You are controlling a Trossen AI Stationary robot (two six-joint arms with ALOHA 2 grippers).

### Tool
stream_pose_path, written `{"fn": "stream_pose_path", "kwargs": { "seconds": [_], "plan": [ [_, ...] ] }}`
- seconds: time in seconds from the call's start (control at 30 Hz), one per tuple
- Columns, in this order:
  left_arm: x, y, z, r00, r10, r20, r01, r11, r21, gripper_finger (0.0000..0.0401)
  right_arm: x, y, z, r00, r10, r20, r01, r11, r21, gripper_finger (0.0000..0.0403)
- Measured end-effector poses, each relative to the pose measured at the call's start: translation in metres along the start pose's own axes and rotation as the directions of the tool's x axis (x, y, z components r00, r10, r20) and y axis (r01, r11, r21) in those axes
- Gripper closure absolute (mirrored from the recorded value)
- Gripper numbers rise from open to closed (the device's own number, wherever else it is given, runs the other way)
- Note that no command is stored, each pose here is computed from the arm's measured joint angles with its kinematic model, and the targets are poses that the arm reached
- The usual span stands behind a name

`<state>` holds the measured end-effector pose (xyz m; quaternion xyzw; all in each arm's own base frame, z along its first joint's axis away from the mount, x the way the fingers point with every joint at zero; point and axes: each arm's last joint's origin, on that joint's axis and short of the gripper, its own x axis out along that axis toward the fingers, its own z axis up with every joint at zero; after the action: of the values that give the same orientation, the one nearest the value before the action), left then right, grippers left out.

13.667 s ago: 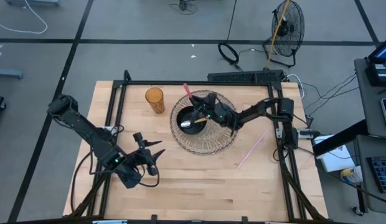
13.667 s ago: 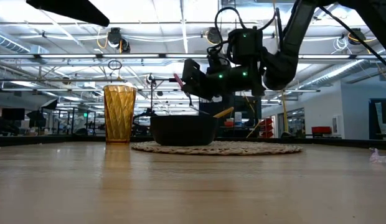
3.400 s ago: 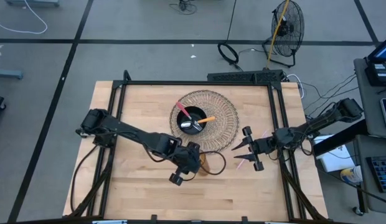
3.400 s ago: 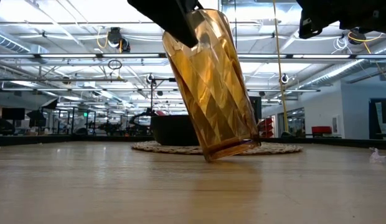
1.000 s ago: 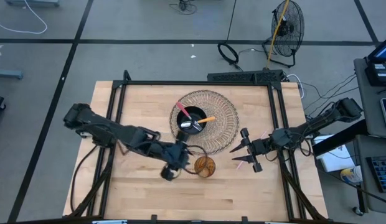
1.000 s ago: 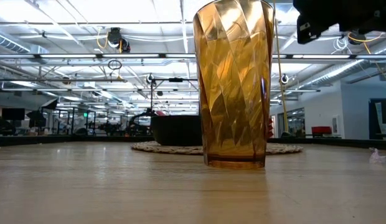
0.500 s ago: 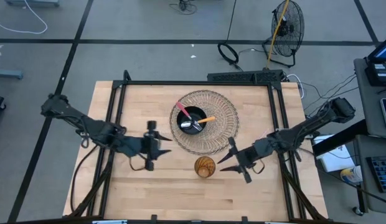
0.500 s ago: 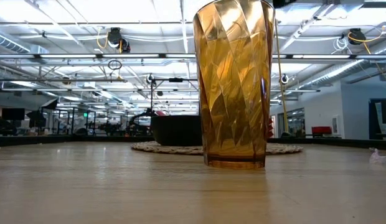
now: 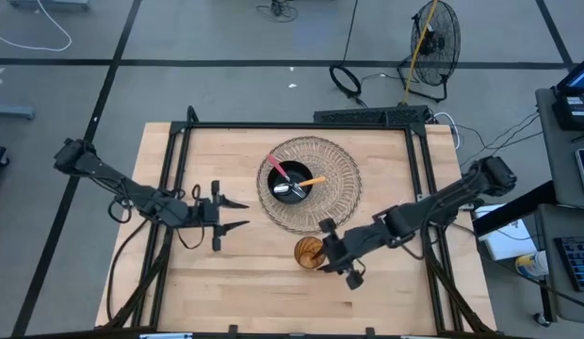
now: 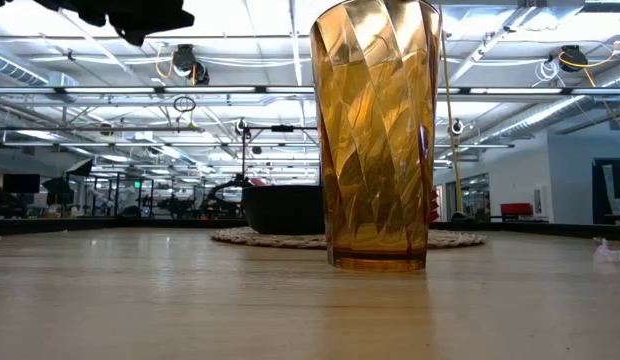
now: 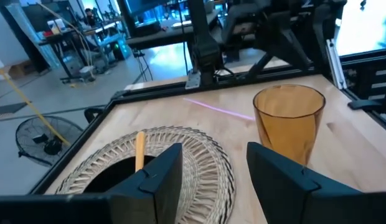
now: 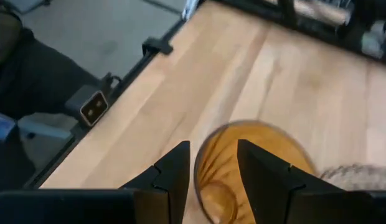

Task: Pick & Place Utensil
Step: Put the brown cup to the right of the black bowl on the brown mat

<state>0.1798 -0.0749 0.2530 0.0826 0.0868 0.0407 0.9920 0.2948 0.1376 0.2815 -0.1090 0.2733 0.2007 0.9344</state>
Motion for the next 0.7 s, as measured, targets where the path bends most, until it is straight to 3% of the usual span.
{"fn": "stream_pose_path", "kwargs": {
  "seconds": [0.3, 0.7],
  "plan": [
    [0.000, 0.001, -0.001, 1.000, 0.003, 0.016, -0.003, 1.000, -0.002, 0.0215, 0.022, 0.004, -0.004, 0.990, 0.110, -0.089, -0.100, 0.989, 0.108, 0.0270],
    [0.000, 0.001, 0.000, 1.000, 0.003, 0.022, -0.003, 1.000, -0.007, 0.0215, 0.029, -0.003, -0.010, 0.988, 0.062, -0.138, -0.050, 0.994, 0.094, 0.0270]
  ]
}}
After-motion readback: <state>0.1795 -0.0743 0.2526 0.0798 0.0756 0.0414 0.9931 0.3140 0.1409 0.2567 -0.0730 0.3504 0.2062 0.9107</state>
